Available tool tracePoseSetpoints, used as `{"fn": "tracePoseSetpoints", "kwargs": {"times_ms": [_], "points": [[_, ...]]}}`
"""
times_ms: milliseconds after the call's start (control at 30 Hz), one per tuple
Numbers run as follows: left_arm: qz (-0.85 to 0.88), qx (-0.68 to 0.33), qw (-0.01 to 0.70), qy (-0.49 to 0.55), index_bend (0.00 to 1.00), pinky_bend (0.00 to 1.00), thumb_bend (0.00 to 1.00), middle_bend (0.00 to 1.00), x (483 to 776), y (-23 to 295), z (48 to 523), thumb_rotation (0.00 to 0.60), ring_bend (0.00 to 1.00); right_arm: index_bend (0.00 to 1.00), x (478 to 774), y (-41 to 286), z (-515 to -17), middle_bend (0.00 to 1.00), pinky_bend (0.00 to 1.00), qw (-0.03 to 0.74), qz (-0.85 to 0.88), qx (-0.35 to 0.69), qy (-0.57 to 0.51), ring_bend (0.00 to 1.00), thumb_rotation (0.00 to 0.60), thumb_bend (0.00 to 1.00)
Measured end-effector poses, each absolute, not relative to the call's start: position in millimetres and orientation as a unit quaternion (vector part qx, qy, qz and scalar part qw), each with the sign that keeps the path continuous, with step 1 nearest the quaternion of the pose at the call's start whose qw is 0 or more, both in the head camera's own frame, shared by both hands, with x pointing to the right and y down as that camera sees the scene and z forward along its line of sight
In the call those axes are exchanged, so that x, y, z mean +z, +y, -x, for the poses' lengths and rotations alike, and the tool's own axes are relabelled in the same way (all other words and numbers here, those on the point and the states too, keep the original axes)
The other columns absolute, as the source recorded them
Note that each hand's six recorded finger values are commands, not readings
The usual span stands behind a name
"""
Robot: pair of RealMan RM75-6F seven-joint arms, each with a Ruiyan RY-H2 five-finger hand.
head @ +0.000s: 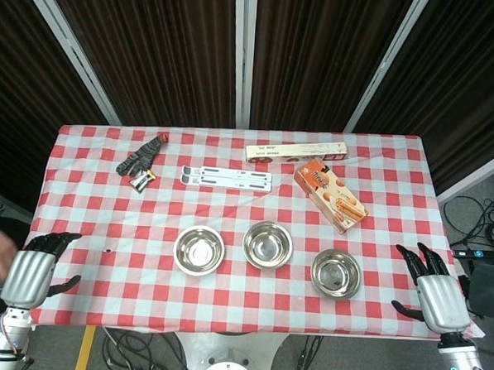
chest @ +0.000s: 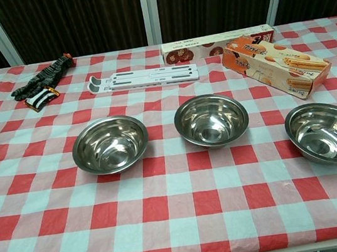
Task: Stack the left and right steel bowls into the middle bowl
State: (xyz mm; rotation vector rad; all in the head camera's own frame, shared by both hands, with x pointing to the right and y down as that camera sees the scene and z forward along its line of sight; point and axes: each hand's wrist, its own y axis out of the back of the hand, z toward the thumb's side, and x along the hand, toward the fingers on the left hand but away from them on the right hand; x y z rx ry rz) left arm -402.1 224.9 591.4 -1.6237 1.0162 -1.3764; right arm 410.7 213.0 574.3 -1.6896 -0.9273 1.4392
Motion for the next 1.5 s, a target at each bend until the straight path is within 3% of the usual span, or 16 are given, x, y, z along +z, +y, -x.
{"fn": "tracePoseSetpoints", "kwargs": {"times_ms": [400,600,767,1133,1500], "points": [[0.638,-0.538,0.381,0.399,0.31,0.32,0.14,0.39,590.8,222.6,400.9,0.600,0.30,0.11,574.5,212.1,-407.4,0.20,0.15,0.355,0.660,0.556,-0.359,0.07,0.600,0.01],[0.638,-0.536,0.382,0.400,0.31,0.32,0.14,0.39,589.5,220.8,401.2,0.600,0.30,0.20,579.7,214.0,-392.8,0.27,0.22,0.358,0.676,0.550,-0.336,0.15,0.600,0.02],[0.640,-0.534,0.383,0.399,0.31,0.32,0.14,0.39,590.0,222.2,400.6,0.600,0.30,0.30,597.9,222.5,-373.3,0.35,0.30,0.364,0.693,0.553,-0.284,0.23,0.600,0.04],[0.637,-0.532,0.385,0.404,0.31,0.32,0.14,0.39,586.7,221.1,405.3,0.600,0.30,0.32,659.1,226.7,-337.1,0.36,0.31,0.354,0.717,0.564,-0.206,0.23,0.600,0.06],[0.635,-0.535,0.387,0.402,0.31,0.32,0.14,0.39,590.1,222.0,407.4,0.600,0.30,0.36,684.6,214.0,-322.5,0.39,0.34,0.354,0.721,0.565,-0.189,0.26,0.600,0.10]]}}
